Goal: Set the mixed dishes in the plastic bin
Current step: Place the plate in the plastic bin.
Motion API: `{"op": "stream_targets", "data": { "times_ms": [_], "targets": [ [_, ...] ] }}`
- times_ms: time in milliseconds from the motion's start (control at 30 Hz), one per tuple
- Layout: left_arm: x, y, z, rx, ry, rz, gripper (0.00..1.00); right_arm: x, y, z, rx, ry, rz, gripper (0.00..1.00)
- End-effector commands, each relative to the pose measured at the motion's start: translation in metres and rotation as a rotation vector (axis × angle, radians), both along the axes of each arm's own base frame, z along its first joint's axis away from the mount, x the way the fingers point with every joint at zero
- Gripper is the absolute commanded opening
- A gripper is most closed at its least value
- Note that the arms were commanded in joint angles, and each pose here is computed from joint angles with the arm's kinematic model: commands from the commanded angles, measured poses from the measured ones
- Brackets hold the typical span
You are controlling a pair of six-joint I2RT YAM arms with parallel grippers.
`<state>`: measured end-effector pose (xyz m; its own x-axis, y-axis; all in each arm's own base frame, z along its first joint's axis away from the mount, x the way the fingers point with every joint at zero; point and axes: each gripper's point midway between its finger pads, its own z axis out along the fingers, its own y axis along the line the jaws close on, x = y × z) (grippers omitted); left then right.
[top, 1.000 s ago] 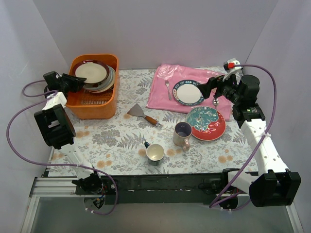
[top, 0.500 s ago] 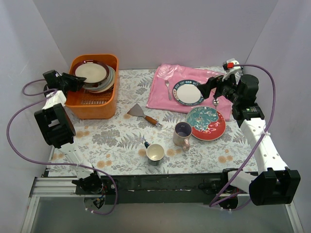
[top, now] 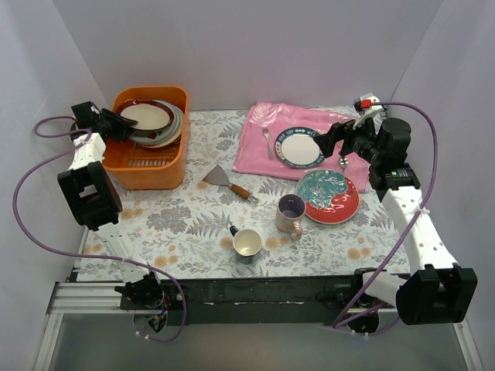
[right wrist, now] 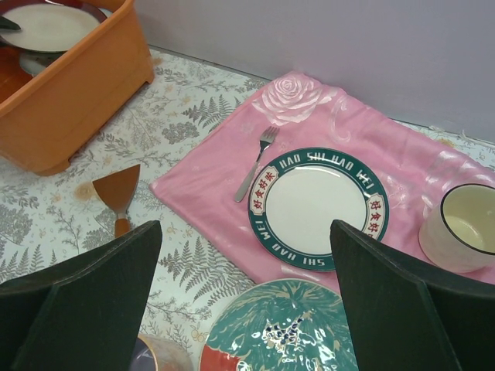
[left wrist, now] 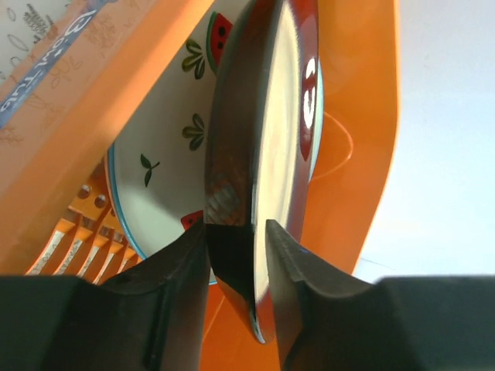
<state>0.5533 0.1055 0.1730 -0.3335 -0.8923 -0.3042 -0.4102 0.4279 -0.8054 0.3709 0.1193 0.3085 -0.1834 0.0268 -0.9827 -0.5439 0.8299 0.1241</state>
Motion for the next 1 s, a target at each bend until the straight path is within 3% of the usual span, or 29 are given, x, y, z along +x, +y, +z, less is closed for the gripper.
{"op": "stream_targets", "data": {
  "times_ms": [0, 267, 300, 400, 967],
  "targets": [
    [0.007, 0.001, 0.026, 0.063, -0.037, -0.003, 0.34, 0.002, -0.001, 0.011, 0.007, -0.035, 0.0, 0.97],
    [0.001, 0.008, 0.012, 0.116, 0.05, 0.021, 0.48, 0.002, -0.002, 0.011, 0.007, -0.035, 0.0, 0.97],
    [0.0, 0.009, 0.011, 0.122, 0.059, 0.026, 0.58, 0.003, -0.002, 0.009, 0.009, -0.031, 0.001, 0.97],
    [-0.003, 0.011, 0.009, 0.145, 0.086, 0.031, 0.65, 0.004, -0.002, 0.01, 0.009, -0.033, 0.0, 0.97],
    [-0.017, 0.015, -0.023, 0.259, 0.261, 0.023, 0.7, 0.007, 0.0, 0.009, 0.014, -0.027, 0.01, 0.97]
  ]
}}
